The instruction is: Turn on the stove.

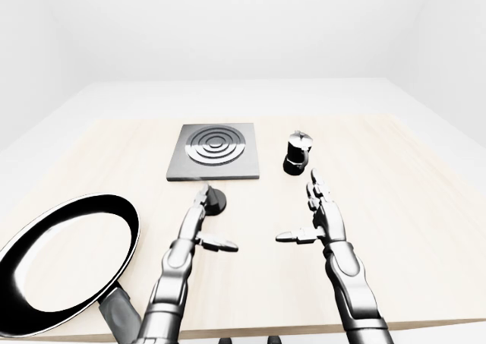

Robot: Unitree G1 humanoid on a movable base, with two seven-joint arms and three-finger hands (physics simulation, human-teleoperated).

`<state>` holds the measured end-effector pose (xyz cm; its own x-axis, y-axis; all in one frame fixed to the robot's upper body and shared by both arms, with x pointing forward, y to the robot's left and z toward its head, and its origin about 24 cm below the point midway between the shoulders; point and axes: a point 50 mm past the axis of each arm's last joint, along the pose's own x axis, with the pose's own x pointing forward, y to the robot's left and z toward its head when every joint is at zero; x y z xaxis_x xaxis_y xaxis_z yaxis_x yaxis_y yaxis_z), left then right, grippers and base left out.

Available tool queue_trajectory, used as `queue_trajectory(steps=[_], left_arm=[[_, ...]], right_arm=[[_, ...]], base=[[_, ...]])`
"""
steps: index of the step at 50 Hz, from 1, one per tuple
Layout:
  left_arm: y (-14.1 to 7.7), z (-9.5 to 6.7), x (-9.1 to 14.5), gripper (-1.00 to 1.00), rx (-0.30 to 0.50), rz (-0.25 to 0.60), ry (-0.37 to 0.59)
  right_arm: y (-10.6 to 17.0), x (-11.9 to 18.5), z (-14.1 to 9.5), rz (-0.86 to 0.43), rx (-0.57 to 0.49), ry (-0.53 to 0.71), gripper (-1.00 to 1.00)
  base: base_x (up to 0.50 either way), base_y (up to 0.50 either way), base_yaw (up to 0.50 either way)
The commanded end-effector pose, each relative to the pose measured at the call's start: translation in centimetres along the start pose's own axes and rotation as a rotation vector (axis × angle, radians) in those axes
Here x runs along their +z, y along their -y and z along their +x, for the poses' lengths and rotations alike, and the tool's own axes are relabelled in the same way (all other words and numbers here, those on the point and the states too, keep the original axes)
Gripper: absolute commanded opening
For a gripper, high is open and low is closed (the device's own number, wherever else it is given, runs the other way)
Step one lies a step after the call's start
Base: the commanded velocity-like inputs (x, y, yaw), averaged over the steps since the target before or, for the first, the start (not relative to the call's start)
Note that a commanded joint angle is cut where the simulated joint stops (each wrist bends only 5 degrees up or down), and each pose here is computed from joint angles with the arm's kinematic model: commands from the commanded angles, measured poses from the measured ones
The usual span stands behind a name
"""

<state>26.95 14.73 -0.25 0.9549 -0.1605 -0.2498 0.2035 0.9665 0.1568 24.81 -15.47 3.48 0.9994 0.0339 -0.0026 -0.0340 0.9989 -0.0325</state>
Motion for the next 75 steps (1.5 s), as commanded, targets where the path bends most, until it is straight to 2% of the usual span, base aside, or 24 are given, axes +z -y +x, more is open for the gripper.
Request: queue_trajectory(steps=[1,21,38,69,75], left_arm=[[0.6,-0.3,0.2,1.0,-0.04,0.005,0.005],[1.3,-1.5,0.9,1.0,-0.082,0.028,0.035],[1.5,-2.2,1.9,1.0,-0.085,0.038,0.082],[-0.1,-3.5,5.1,1.0,0.028,0.043,0.228],[-0.4,-4.0,6.3,1.0,0.05,0.051,0.283]], right_arm=[[0.0,0.0,0.1,0.001,-0.002,-0.002,1.0],[-0.1,0.0,0.0,-0.003,0.003,-0.003,1.0],[-0.1,-0.1,0.0,-0.004,0.007,-0.004,1.0],[0.1,0.2,0.2,0.001,-0.01,-0.001,1.0],[0.2,0.3,0.3,0.004,-0.016,-0.002,1.0]], base=[[0.0,0.0,0.0],[0.0,0.0,0.0],[0.0,0.0,0.0],[0.0,0.0,0.0],[0.0,0.0,0.0]])
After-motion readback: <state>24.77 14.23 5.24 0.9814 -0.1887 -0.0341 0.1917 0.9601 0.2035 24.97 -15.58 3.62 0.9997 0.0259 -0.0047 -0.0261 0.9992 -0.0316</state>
